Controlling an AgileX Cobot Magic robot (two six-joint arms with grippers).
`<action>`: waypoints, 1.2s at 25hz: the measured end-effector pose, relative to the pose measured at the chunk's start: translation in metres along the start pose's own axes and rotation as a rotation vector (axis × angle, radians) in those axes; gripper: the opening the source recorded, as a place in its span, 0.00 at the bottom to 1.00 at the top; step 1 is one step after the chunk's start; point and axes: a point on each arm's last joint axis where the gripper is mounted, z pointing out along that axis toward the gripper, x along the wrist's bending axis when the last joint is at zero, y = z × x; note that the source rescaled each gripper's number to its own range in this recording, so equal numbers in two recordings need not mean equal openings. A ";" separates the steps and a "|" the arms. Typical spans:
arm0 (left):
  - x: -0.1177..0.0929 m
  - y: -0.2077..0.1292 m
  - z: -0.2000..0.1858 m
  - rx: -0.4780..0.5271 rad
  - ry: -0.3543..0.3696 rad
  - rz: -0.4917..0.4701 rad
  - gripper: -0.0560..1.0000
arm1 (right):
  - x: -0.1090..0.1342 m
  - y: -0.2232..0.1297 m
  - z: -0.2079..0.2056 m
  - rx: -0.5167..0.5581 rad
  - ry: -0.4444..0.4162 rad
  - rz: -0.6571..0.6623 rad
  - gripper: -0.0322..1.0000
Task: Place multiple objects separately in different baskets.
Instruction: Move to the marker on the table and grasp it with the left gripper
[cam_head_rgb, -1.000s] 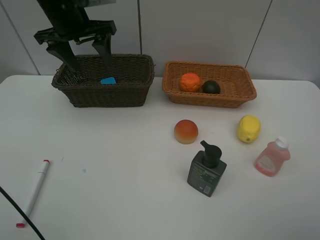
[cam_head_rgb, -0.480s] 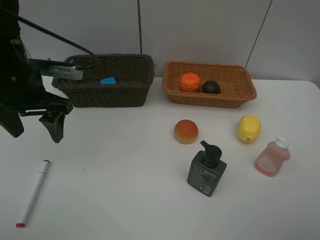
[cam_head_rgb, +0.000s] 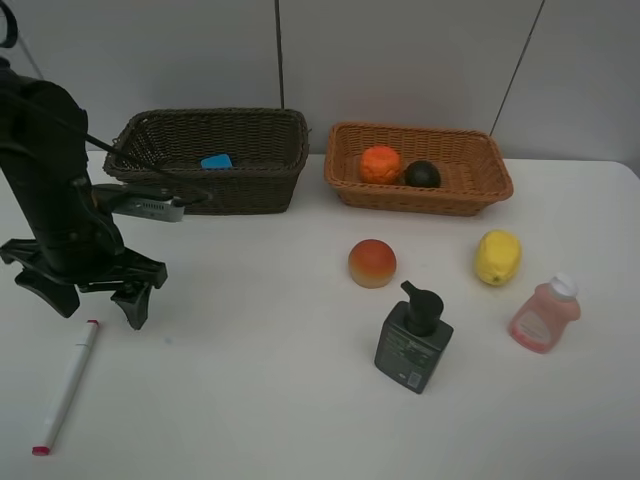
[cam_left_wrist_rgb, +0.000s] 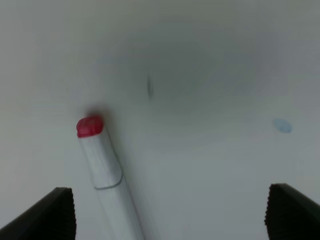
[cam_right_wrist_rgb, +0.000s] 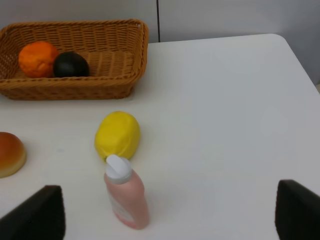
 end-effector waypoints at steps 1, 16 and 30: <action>0.000 0.001 0.004 0.002 0.000 -0.001 1.00 | 0.000 0.000 0.000 0.000 0.000 0.000 1.00; 0.008 0.006 0.014 0.001 -0.003 -0.084 1.00 | 0.000 0.000 0.000 0.000 0.000 0.000 1.00; 0.023 -0.002 0.019 0.056 0.005 -0.131 1.00 | 0.000 0.000 0.000 0.000 0.000 0.000 1.00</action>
